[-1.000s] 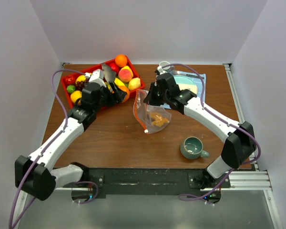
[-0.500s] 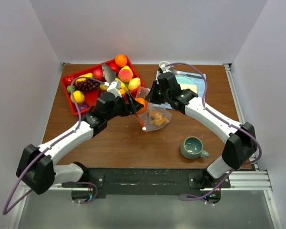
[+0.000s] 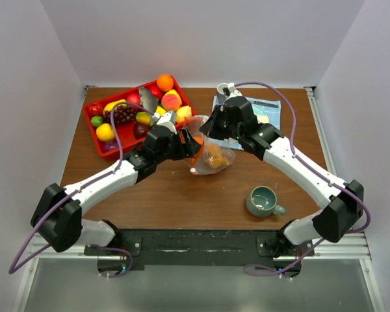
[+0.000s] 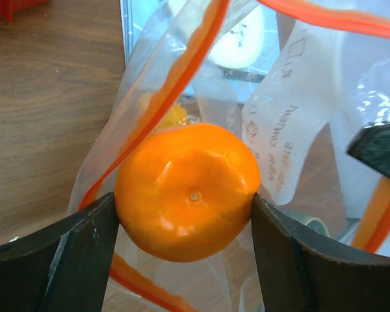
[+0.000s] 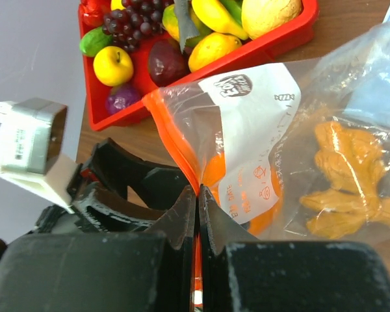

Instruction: Place the food in the zip-top bag and seal the zipper

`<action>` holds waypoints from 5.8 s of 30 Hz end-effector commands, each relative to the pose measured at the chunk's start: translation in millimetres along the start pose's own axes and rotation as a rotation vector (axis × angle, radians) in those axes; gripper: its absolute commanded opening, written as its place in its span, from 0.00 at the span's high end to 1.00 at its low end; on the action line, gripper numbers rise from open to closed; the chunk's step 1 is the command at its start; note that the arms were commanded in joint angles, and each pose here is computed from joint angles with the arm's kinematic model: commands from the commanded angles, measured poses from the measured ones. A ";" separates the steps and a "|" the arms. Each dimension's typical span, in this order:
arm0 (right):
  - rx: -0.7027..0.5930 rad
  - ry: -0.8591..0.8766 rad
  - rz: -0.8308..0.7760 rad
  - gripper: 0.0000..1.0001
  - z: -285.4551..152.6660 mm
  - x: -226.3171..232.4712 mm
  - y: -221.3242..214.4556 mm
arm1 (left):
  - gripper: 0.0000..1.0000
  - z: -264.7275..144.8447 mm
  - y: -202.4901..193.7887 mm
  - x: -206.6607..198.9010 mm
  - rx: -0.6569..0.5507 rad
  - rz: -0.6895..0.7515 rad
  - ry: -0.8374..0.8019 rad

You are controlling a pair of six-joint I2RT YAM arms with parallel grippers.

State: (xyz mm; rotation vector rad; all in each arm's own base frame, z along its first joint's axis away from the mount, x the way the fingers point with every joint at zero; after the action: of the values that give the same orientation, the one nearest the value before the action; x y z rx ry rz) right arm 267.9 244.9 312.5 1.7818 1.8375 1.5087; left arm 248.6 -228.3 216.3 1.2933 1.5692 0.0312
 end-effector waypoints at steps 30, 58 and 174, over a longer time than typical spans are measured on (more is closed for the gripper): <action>-0.059 -0.209 -0.117 1.00 -48.3 -33.4 14.2 | 0.13 -59.4 110.0 -25.2 -0.342 -0.033 -0.016; 0.040 -0.101 -0.094 1.00 13.0 -43.4 -7.6 | 0.04 55.7 144.4 170.4 -0.313 0.021 0.792; -0.116 -0.236 -0.105 1.00 -93.0 -57.8 57.9 | 0.06 84.0 198.4 36.9 -0.384 0.260 0.395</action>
State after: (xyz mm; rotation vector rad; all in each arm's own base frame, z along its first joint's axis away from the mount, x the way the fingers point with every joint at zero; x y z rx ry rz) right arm 262.3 141.8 347.6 1.7726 1.6798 1.2523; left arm 411.9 -166.5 271.3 1.1740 1.6441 0.6158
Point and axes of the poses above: each gripper's point midway between its finger pads, its own z axis out along the fingers, its own x axis along the line the jaws close on, y = z × x, the point moved 9 cm from there along -z, back along the fingers, and after that the axes turned 6 degrees about -z, right-handed, at the moved point
